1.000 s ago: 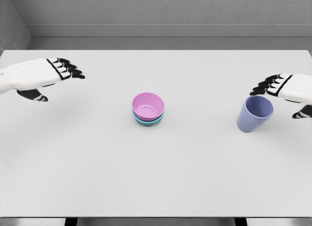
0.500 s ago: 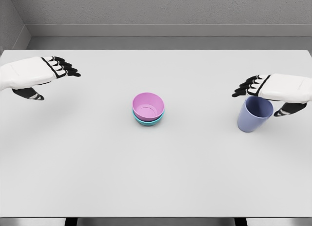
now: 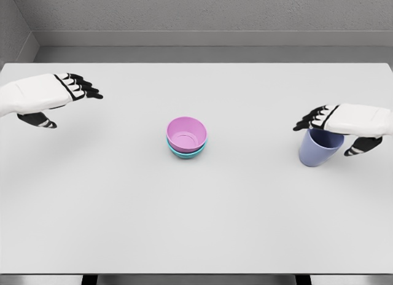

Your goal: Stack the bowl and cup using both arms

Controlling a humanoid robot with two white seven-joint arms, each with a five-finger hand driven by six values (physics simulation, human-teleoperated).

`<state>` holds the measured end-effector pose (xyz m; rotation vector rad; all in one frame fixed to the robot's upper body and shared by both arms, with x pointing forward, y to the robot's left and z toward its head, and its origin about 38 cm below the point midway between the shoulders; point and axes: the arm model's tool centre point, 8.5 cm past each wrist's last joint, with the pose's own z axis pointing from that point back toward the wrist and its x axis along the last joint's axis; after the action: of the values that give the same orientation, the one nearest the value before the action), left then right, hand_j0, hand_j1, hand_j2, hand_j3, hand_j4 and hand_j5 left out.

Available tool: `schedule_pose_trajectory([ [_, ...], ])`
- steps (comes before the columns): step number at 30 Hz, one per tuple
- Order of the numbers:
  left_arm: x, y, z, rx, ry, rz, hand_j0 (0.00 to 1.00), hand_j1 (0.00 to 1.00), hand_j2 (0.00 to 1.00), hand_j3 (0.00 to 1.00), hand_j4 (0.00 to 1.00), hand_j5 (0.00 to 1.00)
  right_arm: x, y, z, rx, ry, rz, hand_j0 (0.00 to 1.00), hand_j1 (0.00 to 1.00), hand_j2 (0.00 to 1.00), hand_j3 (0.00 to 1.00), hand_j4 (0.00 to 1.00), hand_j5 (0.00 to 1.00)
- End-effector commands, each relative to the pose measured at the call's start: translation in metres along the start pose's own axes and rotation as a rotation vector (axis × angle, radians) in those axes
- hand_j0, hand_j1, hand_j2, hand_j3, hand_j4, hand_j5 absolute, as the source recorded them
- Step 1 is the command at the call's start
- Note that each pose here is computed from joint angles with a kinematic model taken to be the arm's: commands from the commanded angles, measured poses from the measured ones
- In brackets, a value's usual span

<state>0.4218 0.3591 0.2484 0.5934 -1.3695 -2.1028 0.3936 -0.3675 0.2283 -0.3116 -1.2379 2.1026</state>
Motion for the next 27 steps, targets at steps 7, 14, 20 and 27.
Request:
schedule_pose_trajectory([
  [7, 0.0, 0.0, 0.0, -0.002, 0.001, 0.002, 1.0, 1.0, 1.0, 1.0, 1.0, 1.0, -0.005, 0.002, -0.006, -0.006, 0.007, -0.018, 1.0, 1.0, 1.0, 1.0, 1.0, 1.0],
  [14, 0.0, -0.002, 0.0, -0.004, 0.001, 0.005, 1.0, 1.0, 1.0, 1.0, 1.0, 1.0, -0.002, 0.003, -0.01, -0.001, -0.004, -0.014, 1.0, 1.0, 1.0, 1.0, 1.0, 1.0],
  [20, 0.0, -0.002, 0.001, -0.005, 0.002, 0.005, 1.0, 1.0, 1.0, 1.0, 1.0, 1.0, -0.002, 0.003, -0.012, 0.0, -0.007, -0.013, 0.91, 0.91, 0.91, 0.91, 0.91, 0.91],
  [27, 0.0, -0.002, 0.001, -0.006, 0.001, 0.004, 1.0, 1.0, 1.0, 1.0, 1.0, 1.0, 0.001, 0.004, -0.014, 0.007, -0.015, -0.01, 0.69, 0.69, 0.69, 0.69, 0.69, 0.69],
])
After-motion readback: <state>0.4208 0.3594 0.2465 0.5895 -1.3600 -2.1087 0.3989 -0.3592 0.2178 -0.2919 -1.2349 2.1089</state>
